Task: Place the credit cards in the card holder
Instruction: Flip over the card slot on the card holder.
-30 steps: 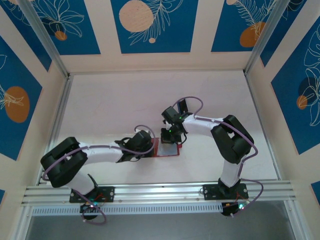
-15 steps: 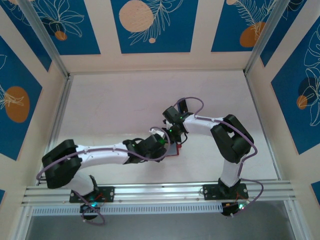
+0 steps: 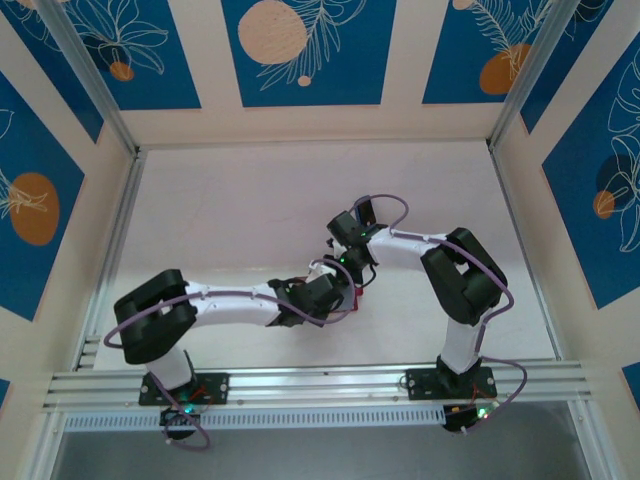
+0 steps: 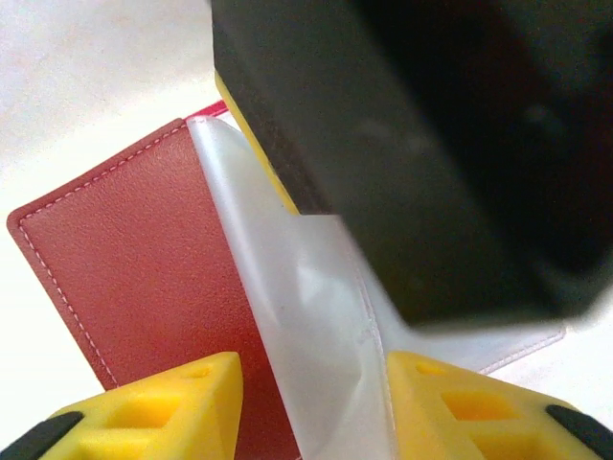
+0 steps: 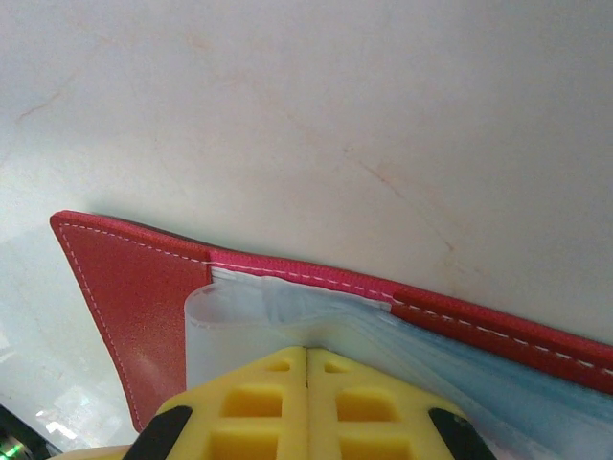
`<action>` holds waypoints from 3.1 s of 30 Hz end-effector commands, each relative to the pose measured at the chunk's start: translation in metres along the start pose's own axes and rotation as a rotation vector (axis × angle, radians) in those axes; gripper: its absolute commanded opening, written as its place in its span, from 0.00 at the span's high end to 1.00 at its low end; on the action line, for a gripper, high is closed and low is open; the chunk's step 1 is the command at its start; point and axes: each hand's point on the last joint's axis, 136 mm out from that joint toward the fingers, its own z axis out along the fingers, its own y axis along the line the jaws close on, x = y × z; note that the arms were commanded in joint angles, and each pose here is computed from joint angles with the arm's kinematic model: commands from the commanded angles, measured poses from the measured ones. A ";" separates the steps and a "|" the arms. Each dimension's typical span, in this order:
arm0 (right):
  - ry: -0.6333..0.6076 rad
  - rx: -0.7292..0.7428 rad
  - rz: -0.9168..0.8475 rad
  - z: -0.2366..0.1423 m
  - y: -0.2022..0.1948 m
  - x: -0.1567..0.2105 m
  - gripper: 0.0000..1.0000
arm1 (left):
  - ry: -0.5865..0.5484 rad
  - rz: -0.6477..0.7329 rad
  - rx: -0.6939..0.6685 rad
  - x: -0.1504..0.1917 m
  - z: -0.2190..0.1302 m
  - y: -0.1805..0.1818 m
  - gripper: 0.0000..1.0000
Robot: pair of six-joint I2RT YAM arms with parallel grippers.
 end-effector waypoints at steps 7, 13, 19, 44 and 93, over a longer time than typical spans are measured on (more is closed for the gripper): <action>0.065 0.066 0.008 0.014 -0.018 0.015 0.94 | 0.021 0.033 -0.068 0.006 0.002 0.006 0.81; 0.044 0.067 -0.033 -0.001 -0.011 0.010 0.92 | 0.040 0.025 -0.079 0.007 0.004 0.005 0.97; -0.020 0.036 -0.091 -0.035 0.008 -0.002 0.89 | 0.059 -0.005 -0.084 0.011 0.004 0.003 1.00; -0.198 -0.003 0.002 -0.099 -0.013 0.001 0.71 | 0.078 -0.108 0.062 0.018 0.013 -0.024 1.00; 0.004 0.152 0.041 0.007 -0.034 0.023 1.00 | -0.130 -0.382 -0.309 0.035 -0.046 0.094 0.78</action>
